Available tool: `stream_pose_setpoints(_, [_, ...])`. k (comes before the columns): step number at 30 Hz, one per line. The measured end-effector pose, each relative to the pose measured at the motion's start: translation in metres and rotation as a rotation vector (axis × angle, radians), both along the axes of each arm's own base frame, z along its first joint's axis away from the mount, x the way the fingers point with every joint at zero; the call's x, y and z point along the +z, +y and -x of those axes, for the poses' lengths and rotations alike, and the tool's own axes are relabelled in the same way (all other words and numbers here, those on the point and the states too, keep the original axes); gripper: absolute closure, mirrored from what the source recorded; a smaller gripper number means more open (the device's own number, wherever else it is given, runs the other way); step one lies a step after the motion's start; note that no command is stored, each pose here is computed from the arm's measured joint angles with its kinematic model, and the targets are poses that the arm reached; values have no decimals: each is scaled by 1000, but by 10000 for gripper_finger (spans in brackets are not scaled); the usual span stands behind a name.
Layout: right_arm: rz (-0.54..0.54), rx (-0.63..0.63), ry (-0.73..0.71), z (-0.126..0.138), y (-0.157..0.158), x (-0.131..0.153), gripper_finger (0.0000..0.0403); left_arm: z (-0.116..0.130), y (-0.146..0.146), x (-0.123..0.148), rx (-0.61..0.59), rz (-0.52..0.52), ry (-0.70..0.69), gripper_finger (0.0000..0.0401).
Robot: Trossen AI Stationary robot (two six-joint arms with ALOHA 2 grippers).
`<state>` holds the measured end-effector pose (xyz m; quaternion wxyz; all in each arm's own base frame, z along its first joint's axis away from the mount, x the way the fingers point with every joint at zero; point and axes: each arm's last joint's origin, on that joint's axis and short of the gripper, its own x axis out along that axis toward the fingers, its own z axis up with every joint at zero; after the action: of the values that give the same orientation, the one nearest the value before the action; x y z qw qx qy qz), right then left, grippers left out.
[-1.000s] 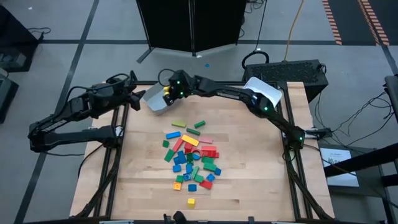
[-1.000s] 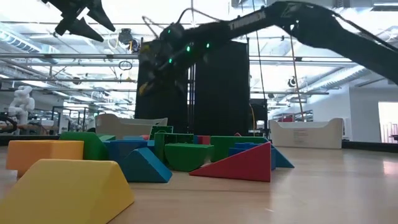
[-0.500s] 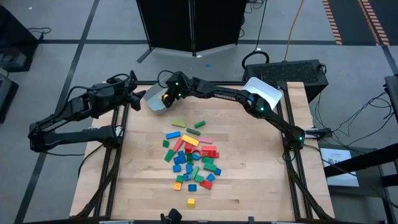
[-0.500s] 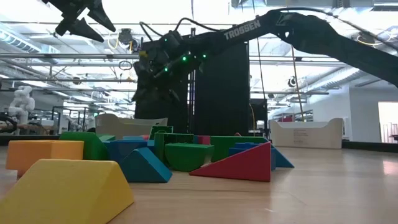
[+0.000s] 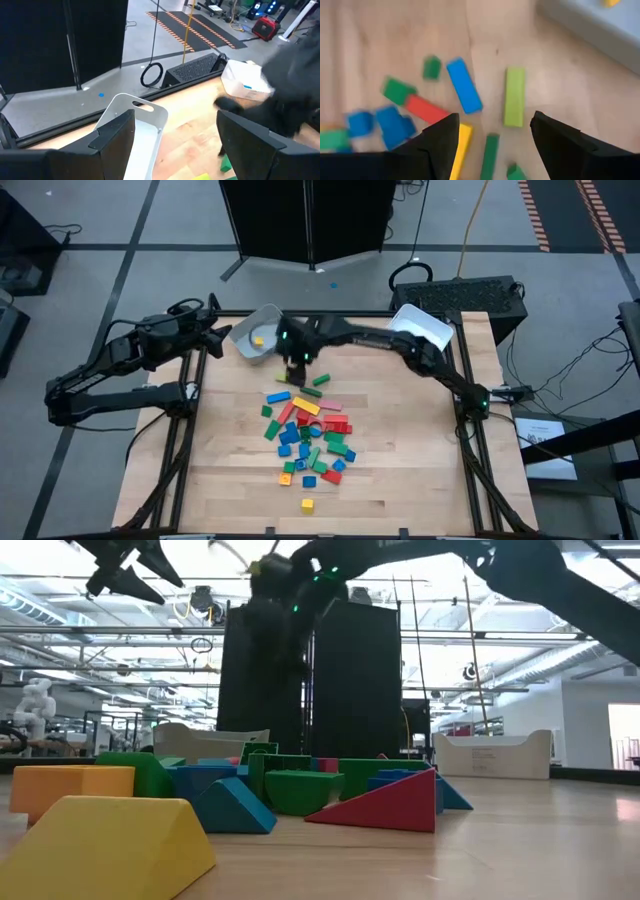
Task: Sort blocks by size
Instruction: Put the rectangular light green block into the white bin
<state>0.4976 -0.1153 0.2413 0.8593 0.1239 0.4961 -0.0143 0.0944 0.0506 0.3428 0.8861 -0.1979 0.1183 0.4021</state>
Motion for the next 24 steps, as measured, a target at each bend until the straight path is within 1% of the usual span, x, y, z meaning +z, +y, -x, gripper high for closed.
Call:
stream_pose_setpoints(3, [67, 42, 7, -12, 14, -18, 166, 0, 0, 0, 0, -1, -2, 120])
stream_pose_setpoints(5, [113, 39, -12, -20, 20, -27, 167, 0, 0, 0, 0, 0, -1, 120])
stream_pose_setpoints(8, [173, 13, 13, -28, 25, -46, 167, 0, 0, 0, 0, 0, -1, 120])
stream_pose_setpoints(10, [177, 3, 26, -30, 24, -58, 167, 0, 0, 0, 0, 0, -1, 120])
stream_pose_setpoints(14, [177, -22, 29, -33, 21, -66, 167, 0, 0, 0, -1, 1, 0, 120])
stream_pose_setpoints(16, [188, -40, 53, -34, 19, -77, 167, 0, 0, 0, -3, 3, 1, 120])
stream_pose_setpoints(19, [174, -60, 85, -35, 16, -94, 167, 1, 0, -1, -4, 7, 9, 120])
stream_pose_setpoints(22, [166, -68, 96, -36, 15, -101, 168, 1, -1, -3, -4, 15, 26, 120])
stream_pose_setpoints(24, [164, -88, 108, -36, 14, -105, 177, 2, -1, -3, -3, 17, 29, 120])
